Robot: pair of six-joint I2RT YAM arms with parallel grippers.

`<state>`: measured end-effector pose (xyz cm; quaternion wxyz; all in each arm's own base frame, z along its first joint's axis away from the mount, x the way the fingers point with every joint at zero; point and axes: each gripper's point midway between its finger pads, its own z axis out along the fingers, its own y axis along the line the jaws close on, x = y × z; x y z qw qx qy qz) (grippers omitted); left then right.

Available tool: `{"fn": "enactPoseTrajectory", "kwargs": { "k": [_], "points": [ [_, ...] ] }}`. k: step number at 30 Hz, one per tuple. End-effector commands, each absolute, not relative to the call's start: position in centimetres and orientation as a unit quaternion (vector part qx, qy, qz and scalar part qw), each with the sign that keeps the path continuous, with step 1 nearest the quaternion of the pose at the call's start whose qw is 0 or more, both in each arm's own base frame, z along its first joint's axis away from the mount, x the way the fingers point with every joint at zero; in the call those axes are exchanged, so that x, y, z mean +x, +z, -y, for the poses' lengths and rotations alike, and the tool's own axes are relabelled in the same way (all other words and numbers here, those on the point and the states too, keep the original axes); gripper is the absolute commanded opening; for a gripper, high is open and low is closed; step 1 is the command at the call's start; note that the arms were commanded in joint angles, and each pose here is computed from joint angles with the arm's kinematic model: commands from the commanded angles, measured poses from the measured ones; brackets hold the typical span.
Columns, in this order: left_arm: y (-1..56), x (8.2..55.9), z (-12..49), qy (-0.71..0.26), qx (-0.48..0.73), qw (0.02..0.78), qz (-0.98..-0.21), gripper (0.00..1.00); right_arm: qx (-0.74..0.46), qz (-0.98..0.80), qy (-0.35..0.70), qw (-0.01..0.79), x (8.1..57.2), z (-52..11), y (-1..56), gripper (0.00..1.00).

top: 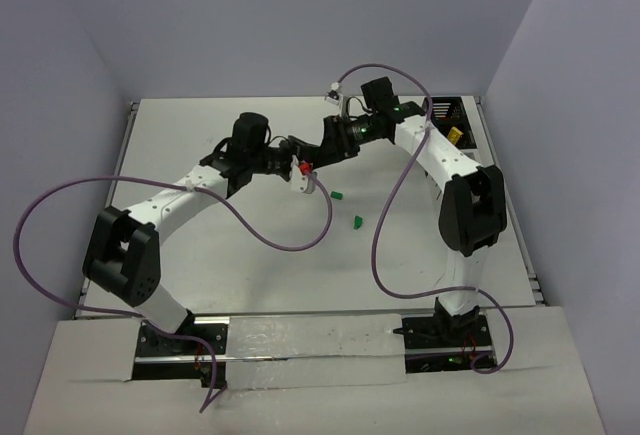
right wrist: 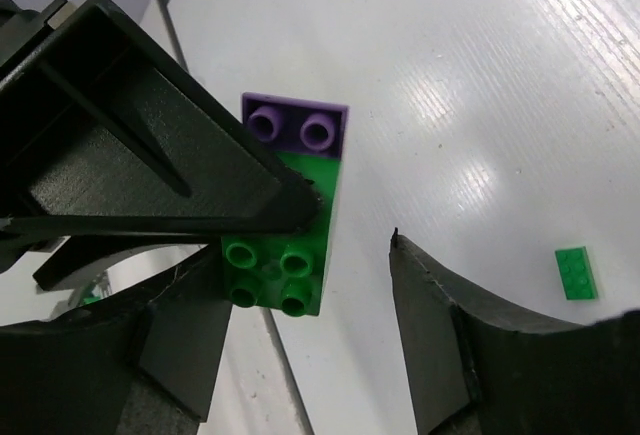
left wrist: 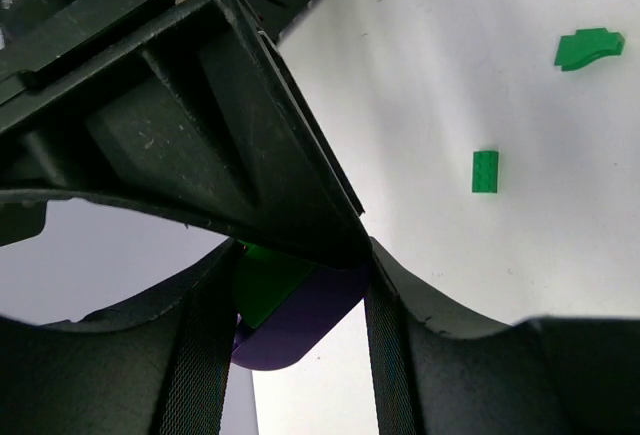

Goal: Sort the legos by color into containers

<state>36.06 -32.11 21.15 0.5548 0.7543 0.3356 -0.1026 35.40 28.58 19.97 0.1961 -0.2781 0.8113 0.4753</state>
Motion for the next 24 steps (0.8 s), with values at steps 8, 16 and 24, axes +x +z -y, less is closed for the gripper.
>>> {"fn": "enactPoseTrajectory", "kwargs": {
  "k": [8, 16, 24],
  "points": [
    [24.5, 35.4, 33.3, -0.108, 0.740, 0.587, -0.309, 0.00, -0.284, -0.770, 0.520, 0.238, 37.0, -28.5, 24.6, 0.66],
    [24.5, 35.5, 33.5, -0.115, 0.736, 0.588, -0.316, 0.00, -0.284, -0.776, 0.506, 0.248, 37.1, -27.9, 24.4, 0.53],
    [24.7, 35.8, 33.7, -0.117, 0.732, 0.590, -0.321, 0.02, -0.285, -0.785, 0.495, 0.240, 37.1, -27.8, 23.6, 0.33]
  ]
}}
